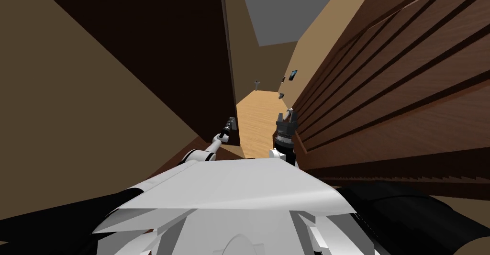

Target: Push the door open

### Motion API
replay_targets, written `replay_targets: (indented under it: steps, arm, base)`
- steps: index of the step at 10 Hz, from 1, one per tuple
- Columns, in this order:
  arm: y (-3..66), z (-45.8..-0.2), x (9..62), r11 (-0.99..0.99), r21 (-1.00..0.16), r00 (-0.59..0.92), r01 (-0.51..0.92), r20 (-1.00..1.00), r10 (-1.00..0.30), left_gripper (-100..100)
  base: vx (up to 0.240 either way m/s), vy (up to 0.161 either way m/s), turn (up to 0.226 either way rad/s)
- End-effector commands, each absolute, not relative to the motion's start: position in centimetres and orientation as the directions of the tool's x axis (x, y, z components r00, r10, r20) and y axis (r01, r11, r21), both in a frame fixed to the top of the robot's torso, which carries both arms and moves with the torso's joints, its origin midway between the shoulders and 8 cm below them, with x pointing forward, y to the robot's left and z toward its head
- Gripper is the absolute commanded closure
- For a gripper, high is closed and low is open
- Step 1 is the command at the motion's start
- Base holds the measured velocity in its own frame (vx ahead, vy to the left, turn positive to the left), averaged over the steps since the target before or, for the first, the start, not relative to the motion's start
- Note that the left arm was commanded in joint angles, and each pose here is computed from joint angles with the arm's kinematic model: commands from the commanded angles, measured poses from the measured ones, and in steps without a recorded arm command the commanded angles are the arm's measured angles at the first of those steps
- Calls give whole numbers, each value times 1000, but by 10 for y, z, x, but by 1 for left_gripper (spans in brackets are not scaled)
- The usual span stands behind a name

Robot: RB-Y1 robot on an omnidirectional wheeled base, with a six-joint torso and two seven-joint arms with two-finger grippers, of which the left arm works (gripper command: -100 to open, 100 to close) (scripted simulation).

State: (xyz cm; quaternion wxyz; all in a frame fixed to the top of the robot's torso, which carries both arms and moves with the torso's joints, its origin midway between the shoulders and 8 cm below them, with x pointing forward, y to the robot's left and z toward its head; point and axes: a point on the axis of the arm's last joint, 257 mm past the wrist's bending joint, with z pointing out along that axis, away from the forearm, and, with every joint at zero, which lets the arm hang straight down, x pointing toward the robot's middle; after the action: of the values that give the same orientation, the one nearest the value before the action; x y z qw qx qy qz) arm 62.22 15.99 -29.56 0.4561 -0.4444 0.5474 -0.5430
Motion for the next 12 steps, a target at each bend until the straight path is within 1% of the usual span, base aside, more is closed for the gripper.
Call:
replay_targets:
  steps: [1,6,12]
  arm:
    - [183,-295,625,20,-1000,-153,8,-20,-988,100]
    - [209,-295,626,15,-1000,-101,5,-16,-995,100]
    - [244,-296,626,6,-1000,-27,2,-6,-1000,100]
  base:
    - [104,-80,39]
    - [142,-150,78]
    - [170,-156,70]
